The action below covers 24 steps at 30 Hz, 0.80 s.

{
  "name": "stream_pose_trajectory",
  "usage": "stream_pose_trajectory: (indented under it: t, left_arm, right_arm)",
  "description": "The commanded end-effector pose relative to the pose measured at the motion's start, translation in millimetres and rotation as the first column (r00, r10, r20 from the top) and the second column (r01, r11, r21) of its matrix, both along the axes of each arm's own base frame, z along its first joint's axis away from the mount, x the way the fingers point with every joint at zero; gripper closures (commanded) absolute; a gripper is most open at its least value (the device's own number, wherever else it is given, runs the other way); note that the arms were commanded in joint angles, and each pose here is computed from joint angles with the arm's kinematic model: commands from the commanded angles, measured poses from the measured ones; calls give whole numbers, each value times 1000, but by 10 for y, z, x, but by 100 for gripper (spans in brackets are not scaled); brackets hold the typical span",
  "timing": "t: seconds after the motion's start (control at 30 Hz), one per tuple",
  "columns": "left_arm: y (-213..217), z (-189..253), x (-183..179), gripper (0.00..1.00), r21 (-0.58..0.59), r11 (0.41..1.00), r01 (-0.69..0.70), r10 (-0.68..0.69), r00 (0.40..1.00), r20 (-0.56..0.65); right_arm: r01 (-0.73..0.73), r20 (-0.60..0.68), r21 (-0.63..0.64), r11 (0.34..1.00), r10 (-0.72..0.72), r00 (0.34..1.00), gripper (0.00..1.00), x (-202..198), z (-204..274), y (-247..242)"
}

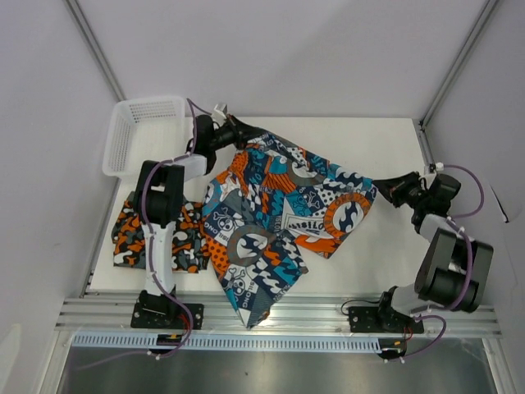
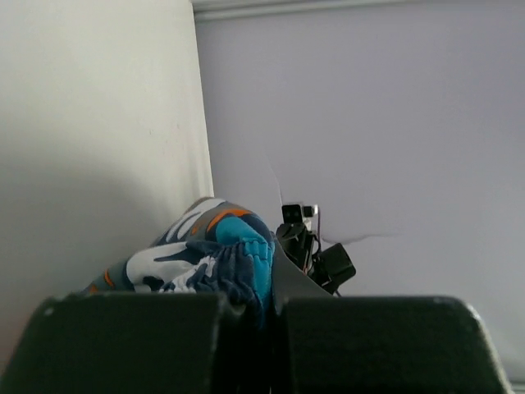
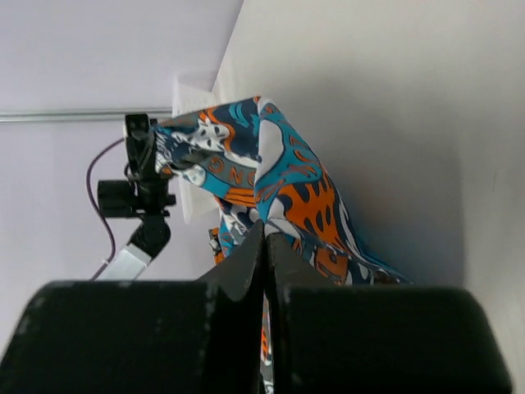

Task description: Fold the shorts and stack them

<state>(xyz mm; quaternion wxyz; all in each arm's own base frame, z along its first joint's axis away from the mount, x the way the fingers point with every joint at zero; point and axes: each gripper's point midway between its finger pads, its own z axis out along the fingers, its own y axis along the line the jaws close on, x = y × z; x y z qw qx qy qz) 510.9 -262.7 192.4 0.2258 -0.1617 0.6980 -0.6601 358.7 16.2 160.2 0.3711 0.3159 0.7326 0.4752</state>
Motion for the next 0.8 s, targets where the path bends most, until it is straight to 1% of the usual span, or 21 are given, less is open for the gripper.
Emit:
stream_pose_trajectory:
  t: [0.0, 0.03, 0.07, 0.1, 0.13, 0.17, 0.23, 0.27, 0.3, 0.33, 0.37, 0.43, 0.47, 0.5, 0.53, 0.57, 0.63, 0.67, 0.7, 0.73, 0.77]
  left_arm:
    - [-25, 461, 366, 100, 0, 1000, -31, 30, 986, 161]
    - [-47, 539, 521, 100, 1, 999, -39, 38, 980, 194]
    - [-54, 462, 595, 100, 11, 999, -47, 45, 983, 179]
    - [-41, 348, 676, 100, 31, 998, -60, 54, 987, 150]
    - [-59, 418, 843, 100, 26, 996, -82, 76, 980, 184]
    - [-53, 344, 912, 100, 30, 995, -93, 86, 981, 172]
    - [-37, 348, 1091, 95, 29, 990, -139, 131, 974, 186]
    - [-25, 235, 1198, 72, 36, 986, -160, 151, 973, 174]
    - [-5, 224, 1274, 55, 41, 983, -181, 172, 971, 166]
    - [28, 163, 1343, 35, 42, 978, -205, 196, 968, 158]
    - [44, 102, 1396, 1, 45, 977, -210, 202, 968, 152]
    - [123, 167, 1439, 1, 37, 975, -217, 208, 964, 165]
    - [141, 202, 1423, 1, 36, 977, -208, 199, 965, 172]
    - [199, 278, 1399, 1, 43, 977, -209, 198, 962, 188]
    - [226, 352, 1372, 1, 48, 977, -206, 192, 960, 202]
    - [258, 329, 1325, 1, 62, 978, -197, 182, 964, 195]
    - [391, 579, 1198, 1, 86, 974, -209, 183, 953, 241]
    - [460, 492, 1137, 1, 108, 971, -215, 188, 958, 216]
    - [515, 782, 1028, 1, 124, 965, -232, 192, 943, 273]
    - [557, 659, 966, 1, 164, 957, -238, 194, 950, 246]
    - [604, 708, 946, 1, 196, 947, -255, 203, 946, 252]
  right_arm:
    - [72, 132, -57, 996, -64, 989, 100, 463, 165, -217]
    - [77, 128, -53, 996, -70, 989, 100, 533, 136, -250]
    - [88, 105, -44, 995, -83, 991, 100, 643, 14, -306]
    - [92, 133, -53, 994, -85, 988, 100, 779, 98, -359]
    - [97, 128, -49, 994, -90, 988, 100, 867, 73, -400]
    - [103, 132, -47, 994, -96, 987, 100, 956, 69, -445]
    - [121, 135, -46, 992, -114, 984, 100, 1224, 32, -572]
    - [129, 127, -47, 991, -123, 984, 100, 1321, 4, -617]
    - [134, 124, -51, 990, -127, 984, 100, 1424, -25, -661]
    - [133, 129, -51, 990, -126, 984, 100, 1636, -56, -731]
    - [133, 112, -45, 990, -127, 985, 73, 1729, -94, -748]
    - [159, 81, -58, 986, -154, 985, 49, 1908, -244, -846]
    - [173, 65, -73, 982, -168, 984, 24, 1997, -179, -909]
    - [179, 59, -95, 979, -174, 983, 13, 2034, -185, -931]
    - [208, 12, -149, 967, -208, 978, 10, 2021, -249, -1005]
    - [226, 10, -178, 958, -228, 974, 6, 2029, -211, -1050]
    - [236, -3, -227, 945, -243, 970, 5, 1979, -181, -1035]
    - [232, -5, -276, 933, -243, 970, 5, 1899, -127, -1024]
    - [215, -4, -295, 931, -227, 974, 6, 1853, -101, -970]
    - [186, -3, -312, 932, -197, 980, 8, 1811, -82, -853]
    - [165, 34, -347, 923, -164, 986, 12, 1751, 64, -770]
